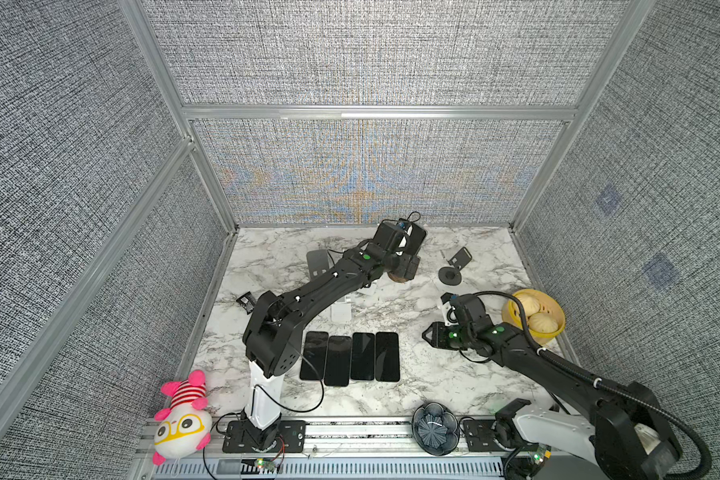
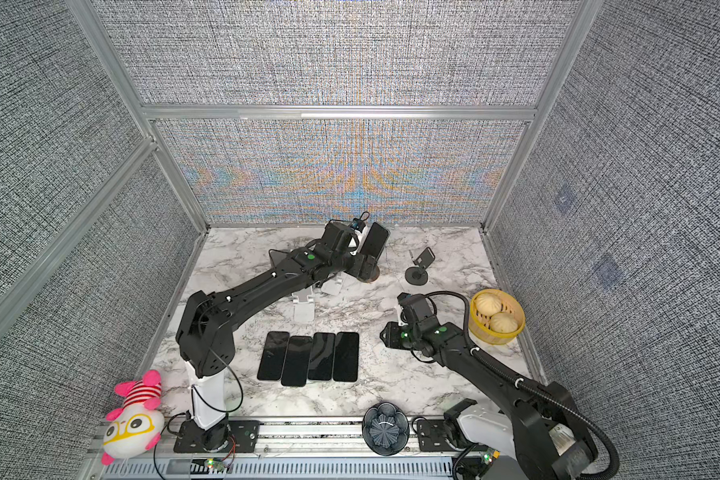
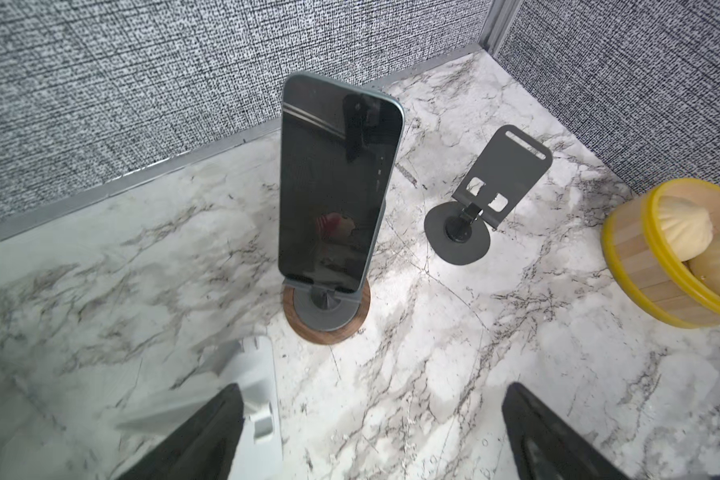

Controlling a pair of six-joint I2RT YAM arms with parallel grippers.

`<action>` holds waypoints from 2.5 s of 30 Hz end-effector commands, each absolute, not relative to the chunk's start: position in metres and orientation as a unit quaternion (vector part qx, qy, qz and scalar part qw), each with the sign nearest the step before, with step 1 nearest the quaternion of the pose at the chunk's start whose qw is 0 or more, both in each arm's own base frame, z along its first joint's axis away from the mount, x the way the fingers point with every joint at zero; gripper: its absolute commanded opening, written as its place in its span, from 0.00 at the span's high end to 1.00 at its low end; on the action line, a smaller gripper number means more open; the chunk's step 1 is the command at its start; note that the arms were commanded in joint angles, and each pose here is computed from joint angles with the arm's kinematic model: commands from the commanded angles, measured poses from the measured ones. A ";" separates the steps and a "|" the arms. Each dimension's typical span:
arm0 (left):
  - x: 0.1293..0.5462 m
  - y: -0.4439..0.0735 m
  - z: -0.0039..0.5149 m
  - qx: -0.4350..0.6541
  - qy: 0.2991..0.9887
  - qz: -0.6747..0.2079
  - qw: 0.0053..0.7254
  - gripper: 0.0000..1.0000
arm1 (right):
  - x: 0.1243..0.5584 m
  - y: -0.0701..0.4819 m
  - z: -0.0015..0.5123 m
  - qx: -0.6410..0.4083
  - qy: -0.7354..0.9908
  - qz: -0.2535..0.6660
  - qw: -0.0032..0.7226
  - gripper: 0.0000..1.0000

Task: Remove the phone from the phone stand
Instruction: 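Reach the left gripper to the teal-edged phone on the wooden-base stand, then position the left gripper around the teal-edged phone's top edge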

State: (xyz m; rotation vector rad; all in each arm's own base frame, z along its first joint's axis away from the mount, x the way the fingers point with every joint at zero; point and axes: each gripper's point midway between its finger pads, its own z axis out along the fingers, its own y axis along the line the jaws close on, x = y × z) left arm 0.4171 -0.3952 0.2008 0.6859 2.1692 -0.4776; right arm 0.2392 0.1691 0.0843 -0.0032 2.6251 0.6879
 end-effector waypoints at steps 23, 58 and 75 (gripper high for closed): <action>0.493 -0.430 0.150 0.393 0.785 -0.249 0.408 0.01 | 0.220 0.140 0.076 0.020 0.954 0.224 0.197 0.46; 0.508 -0.447 0.139 0.425 0.772 -0.254 0.398 0.18 | 0.217 0.133 0.073 0.019 0.958 0.209 0.197 0.37; 0.516 -0.442 0.141 0.417 0.777 -0.230 0.411 0.25 | 0.219 0.133 0.073 0.018 0.958 0.209 0.197 0.37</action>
